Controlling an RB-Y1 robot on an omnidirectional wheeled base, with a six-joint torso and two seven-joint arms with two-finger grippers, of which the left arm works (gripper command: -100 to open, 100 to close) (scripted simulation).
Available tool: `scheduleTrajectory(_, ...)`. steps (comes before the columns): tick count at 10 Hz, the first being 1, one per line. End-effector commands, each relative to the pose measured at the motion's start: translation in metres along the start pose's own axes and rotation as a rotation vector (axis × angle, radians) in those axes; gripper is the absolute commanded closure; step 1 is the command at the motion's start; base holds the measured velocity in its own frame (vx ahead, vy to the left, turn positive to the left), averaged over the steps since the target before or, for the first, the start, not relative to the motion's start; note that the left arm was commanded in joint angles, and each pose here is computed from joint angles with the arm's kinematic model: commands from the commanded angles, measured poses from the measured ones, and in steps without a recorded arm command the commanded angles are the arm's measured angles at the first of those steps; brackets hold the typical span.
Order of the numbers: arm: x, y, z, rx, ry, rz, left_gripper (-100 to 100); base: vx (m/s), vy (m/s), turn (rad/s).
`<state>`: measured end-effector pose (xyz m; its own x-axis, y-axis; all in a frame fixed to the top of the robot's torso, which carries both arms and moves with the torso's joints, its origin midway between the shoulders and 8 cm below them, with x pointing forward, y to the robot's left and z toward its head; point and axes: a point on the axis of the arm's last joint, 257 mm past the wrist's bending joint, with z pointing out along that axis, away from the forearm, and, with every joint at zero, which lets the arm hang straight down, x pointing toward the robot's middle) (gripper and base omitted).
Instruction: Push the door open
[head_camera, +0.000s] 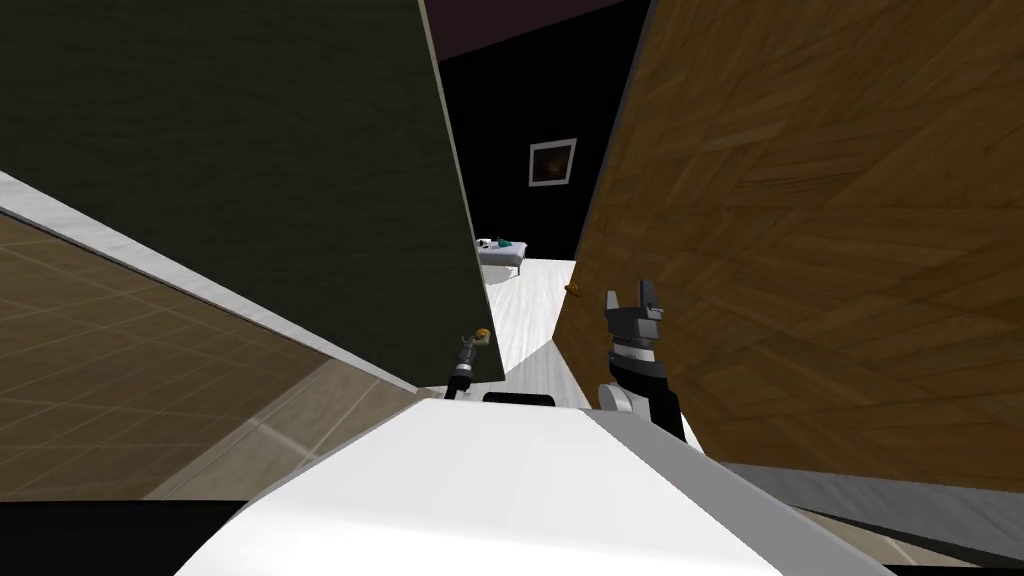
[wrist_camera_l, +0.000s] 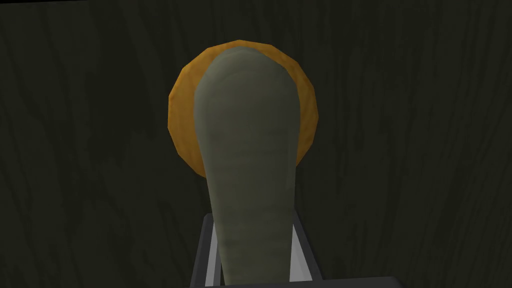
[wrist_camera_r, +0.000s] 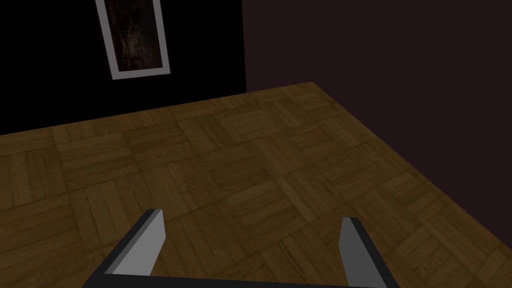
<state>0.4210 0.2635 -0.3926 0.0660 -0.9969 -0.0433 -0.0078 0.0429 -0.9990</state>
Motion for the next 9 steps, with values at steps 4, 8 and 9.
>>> scheduleTrajectory(4, -0.032, -0.004, 0.0049, 0.013, -0.085, 0.003, 100, 0.181, -0.079, 0.097)
scheduleTrajectory(8, -0.041, -0.002, 0.0048, 0.008, -0.141, -0.016, 100, 0.186, -0.085, 0.092)
scheduleTrajectory(9, -0.042, -0.002, 0.0046, 0.006, -0.153, -0.022, 100, 0.191, -0.100, 0.097)
